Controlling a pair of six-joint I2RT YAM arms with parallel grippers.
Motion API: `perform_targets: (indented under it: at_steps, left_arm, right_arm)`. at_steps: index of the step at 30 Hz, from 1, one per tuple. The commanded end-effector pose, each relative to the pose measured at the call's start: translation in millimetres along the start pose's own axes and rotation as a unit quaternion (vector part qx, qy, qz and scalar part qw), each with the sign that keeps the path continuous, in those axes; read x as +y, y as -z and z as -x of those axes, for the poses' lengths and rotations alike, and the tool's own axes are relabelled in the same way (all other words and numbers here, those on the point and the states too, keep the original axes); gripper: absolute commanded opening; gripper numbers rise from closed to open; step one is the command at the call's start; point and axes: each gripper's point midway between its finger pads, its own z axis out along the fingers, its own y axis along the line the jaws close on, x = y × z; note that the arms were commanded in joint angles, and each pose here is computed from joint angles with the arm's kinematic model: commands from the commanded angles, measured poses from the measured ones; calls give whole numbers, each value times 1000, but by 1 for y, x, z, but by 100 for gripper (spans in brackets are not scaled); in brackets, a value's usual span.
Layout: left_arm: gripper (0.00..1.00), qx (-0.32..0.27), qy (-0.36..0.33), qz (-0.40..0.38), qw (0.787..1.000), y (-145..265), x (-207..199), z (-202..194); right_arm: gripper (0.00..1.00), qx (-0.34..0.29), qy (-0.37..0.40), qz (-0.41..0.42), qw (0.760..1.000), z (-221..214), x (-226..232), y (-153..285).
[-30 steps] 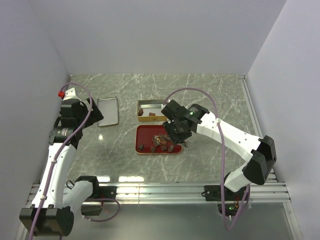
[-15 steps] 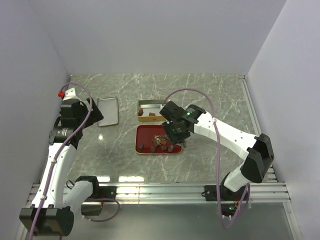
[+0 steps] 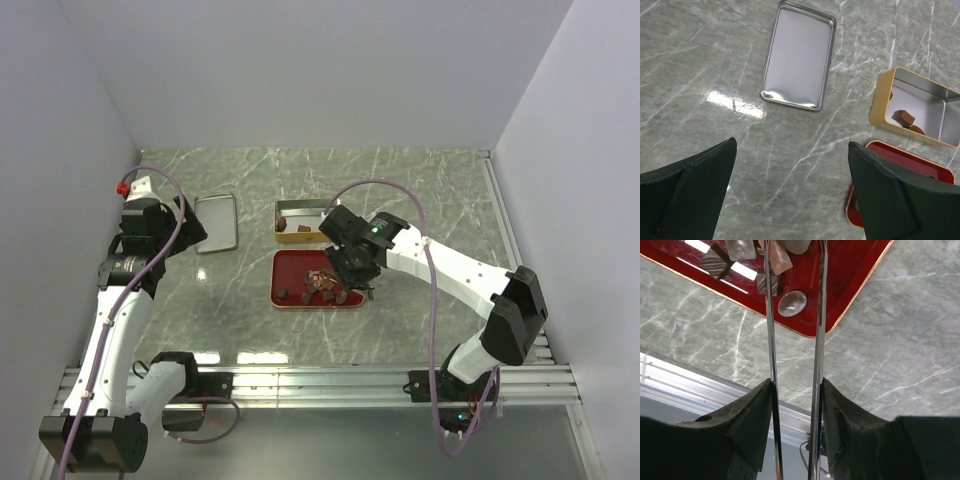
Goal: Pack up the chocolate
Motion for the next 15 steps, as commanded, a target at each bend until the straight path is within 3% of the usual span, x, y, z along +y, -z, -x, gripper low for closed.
perform_targets:
  at_steps: [1, 15]
  left_arm:
    - [99, -11, 2, 1, 1000, 5, 2, 3]
    - [99, -12, 2, 0, 1000, 7, 3, 2]
  right_arm:
    - [49, -5, -6, -19, 1000, 0, -5, -2]
    - [48, 13, -14, -21, 1000, -13, -8, 2]
